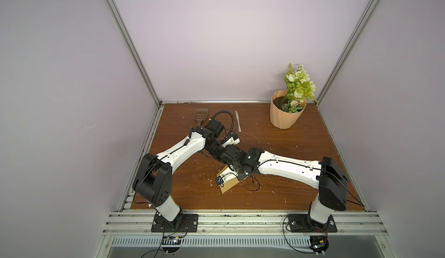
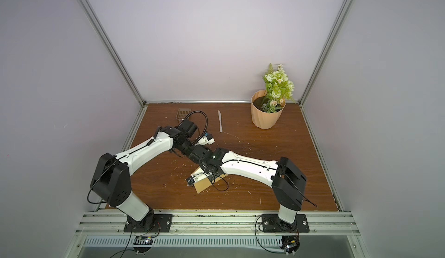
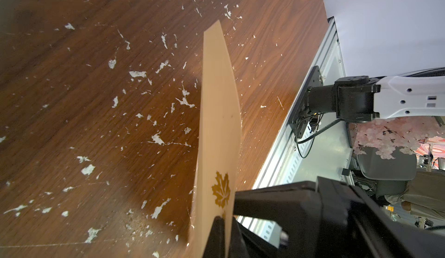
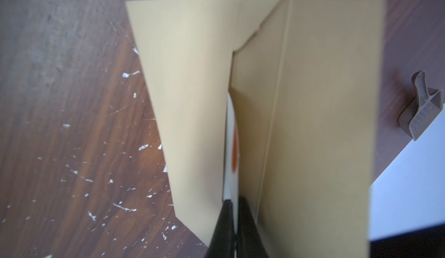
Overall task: Fold the letter paper in half and place it into the envelope
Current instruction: Place the letter paper in the envelope.
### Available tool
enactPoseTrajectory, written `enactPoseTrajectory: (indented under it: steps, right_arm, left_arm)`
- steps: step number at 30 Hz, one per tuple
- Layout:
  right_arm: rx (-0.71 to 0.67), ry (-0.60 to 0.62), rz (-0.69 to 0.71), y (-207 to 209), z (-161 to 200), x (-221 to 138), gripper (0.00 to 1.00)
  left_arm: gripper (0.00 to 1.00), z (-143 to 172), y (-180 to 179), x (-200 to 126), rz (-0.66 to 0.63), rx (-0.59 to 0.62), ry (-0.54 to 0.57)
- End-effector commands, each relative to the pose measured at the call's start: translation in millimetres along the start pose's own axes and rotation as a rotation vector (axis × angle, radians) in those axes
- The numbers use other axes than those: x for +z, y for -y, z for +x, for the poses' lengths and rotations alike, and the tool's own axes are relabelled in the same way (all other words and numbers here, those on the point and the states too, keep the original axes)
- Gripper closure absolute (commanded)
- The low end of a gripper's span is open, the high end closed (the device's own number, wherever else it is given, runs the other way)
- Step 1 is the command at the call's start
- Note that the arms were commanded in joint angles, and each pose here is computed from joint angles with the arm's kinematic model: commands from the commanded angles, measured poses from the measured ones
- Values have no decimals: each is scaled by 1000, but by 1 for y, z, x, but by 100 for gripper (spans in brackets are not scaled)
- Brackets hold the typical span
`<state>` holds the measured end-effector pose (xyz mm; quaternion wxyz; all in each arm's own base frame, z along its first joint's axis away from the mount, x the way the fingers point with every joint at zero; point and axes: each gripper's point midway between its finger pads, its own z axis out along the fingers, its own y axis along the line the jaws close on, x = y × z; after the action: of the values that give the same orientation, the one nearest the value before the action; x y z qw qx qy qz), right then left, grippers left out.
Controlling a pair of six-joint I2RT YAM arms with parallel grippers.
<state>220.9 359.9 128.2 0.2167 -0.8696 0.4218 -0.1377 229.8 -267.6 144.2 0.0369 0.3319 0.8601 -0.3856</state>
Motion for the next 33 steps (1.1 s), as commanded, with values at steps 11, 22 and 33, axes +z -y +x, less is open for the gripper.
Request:
enactPoseTrajectory:
  steps: [11, 22, 33]
  right_arm:
    - [61, 30, 3, 7, -3, -9, 82]
    - [62, -30, 31, 11, 19, -8, 100]
    - [49, -75, 75, 25, 32, -13, 100]
  left_arm:
    - [100, -1, 17, 1, 58, 35, -12]
    - [100, -1, 17, 1, 61, 33, -12]
    - [100, 4, 20, 4, 71, 28, -26]
